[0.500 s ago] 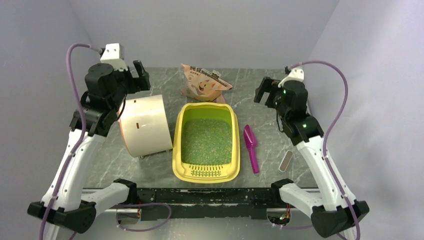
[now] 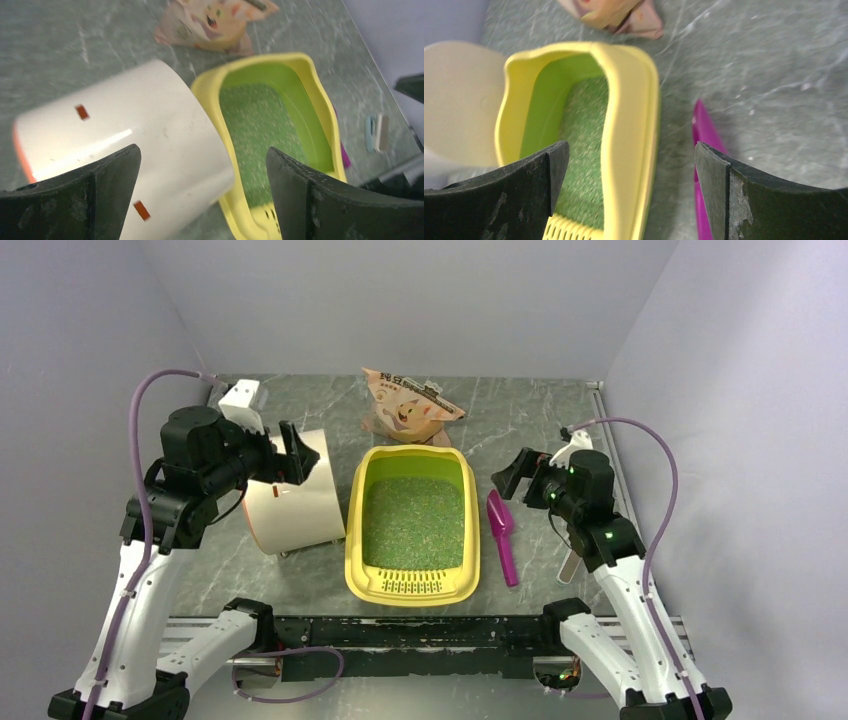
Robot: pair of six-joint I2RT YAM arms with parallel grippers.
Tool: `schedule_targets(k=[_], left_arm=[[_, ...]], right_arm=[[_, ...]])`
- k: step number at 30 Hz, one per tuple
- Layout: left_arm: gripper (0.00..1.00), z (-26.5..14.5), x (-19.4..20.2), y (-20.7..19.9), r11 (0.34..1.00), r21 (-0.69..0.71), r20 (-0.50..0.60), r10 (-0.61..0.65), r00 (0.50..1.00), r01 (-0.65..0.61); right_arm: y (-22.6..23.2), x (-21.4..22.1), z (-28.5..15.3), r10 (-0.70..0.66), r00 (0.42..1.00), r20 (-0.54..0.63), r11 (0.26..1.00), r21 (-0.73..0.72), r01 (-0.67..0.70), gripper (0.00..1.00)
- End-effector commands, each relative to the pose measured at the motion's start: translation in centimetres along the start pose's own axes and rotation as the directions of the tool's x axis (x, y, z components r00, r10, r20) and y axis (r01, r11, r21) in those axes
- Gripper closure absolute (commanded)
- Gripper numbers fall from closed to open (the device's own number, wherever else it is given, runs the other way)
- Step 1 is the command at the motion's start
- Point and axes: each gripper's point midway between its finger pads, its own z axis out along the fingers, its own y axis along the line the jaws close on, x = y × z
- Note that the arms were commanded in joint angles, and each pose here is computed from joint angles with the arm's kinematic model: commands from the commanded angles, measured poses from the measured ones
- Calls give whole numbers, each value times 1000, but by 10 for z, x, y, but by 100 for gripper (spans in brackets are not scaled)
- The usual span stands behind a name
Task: Fill the litter box with clean litter
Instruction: Move the distractor to the center of the board.
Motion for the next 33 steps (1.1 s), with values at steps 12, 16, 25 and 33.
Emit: schedule_targets(k=[12,16,25,33], left_arm=[[1,-46,116,-29,975,146,-384,-97,918,164],[1,-43,130,-18,983,90,-409,-110,906,161],[1,-13,140,6,989,-24,-422,-142,895,146],[1,35,121,18,980,-74,-333,-196,922,182]], right_arm=[[43,47,1,-66,976,-207,943,-332,-7,0],[39,54,5,-57,969,-240,948,-316,-22,0],[38,49,5,-59,974,-220,953,-304,-11,0],[31,52,10,-52,974,-222,961,-275,-12,0]])
